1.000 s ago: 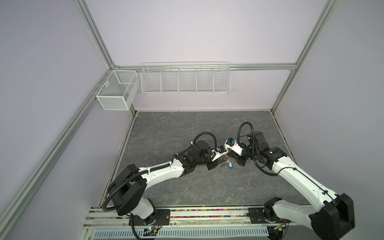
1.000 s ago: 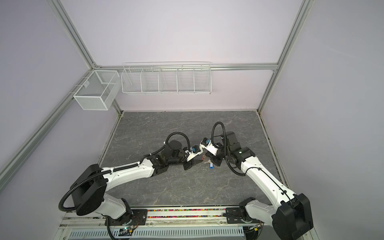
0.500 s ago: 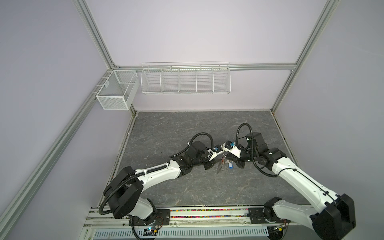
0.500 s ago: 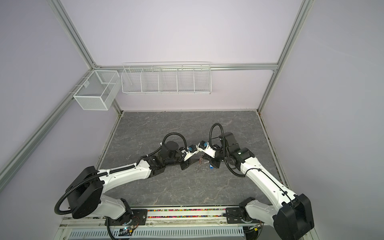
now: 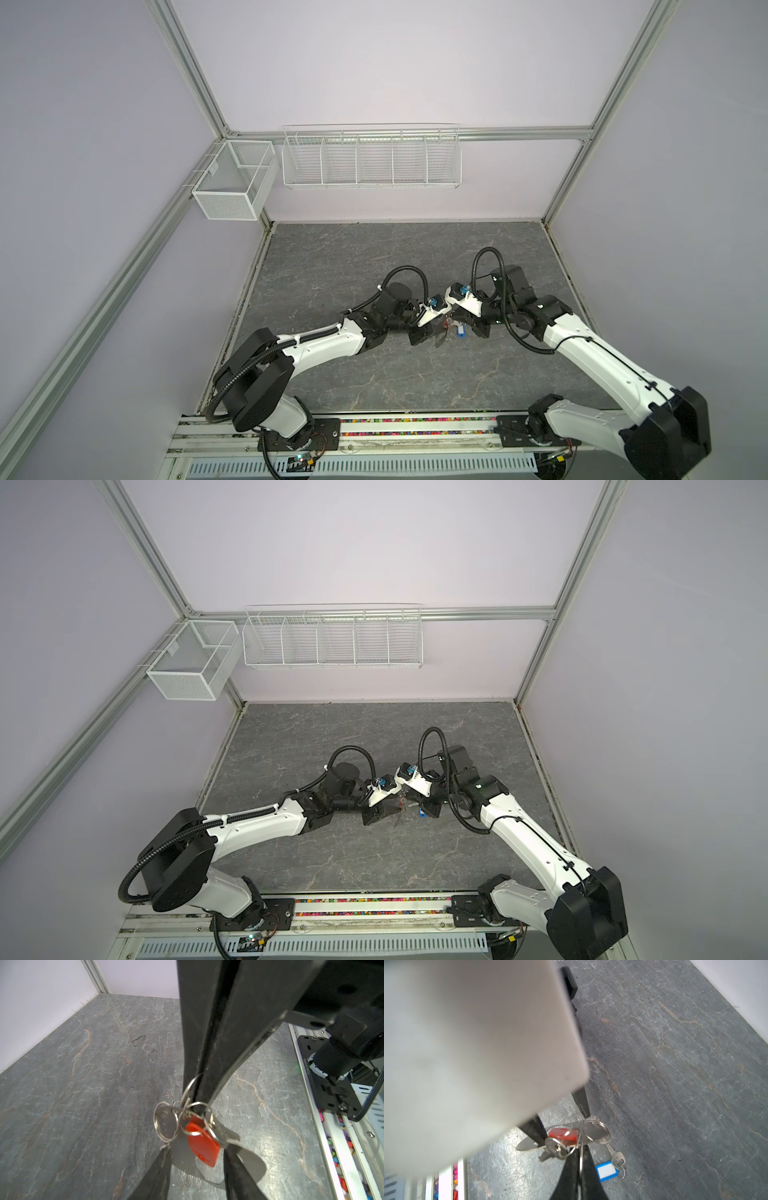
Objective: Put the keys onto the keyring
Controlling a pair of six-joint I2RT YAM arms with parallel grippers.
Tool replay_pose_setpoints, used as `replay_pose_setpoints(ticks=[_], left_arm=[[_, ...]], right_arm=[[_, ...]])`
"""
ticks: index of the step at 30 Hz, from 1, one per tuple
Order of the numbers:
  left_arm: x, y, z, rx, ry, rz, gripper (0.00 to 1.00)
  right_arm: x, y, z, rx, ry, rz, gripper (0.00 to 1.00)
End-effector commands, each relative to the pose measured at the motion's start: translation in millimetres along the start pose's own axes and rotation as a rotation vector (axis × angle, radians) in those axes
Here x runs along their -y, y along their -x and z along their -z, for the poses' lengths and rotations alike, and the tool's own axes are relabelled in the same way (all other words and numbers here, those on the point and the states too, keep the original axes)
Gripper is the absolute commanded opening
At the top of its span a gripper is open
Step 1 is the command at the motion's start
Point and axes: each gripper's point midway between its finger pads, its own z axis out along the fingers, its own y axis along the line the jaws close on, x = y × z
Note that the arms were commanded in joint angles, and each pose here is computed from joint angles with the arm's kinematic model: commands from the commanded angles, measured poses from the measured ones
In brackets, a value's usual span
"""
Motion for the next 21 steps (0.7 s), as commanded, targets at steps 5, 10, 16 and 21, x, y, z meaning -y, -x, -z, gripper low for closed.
replay_pose_setpoints(ticks=[5,10,16,21], left_arm=[[-9,18,-10,0.049,0.025,0.007,0.4],[-20,29,-10,0.086,0.075,0.028,0.28],[-21,28,-8,0.081,0.079,0.046,0.07],[-18,18,-8,0.052,0.041,0.062,0.0]], right_arm=[[-5,9,-1,0.03,0.034,0.022,0.07],[-10,8,-2,0.033,0.058,0.023,0.07],[-12,2,-4,0.013,0.071,0.03,0.07],[-15,5,-3,0.029,0.085,0.058,0.07]])
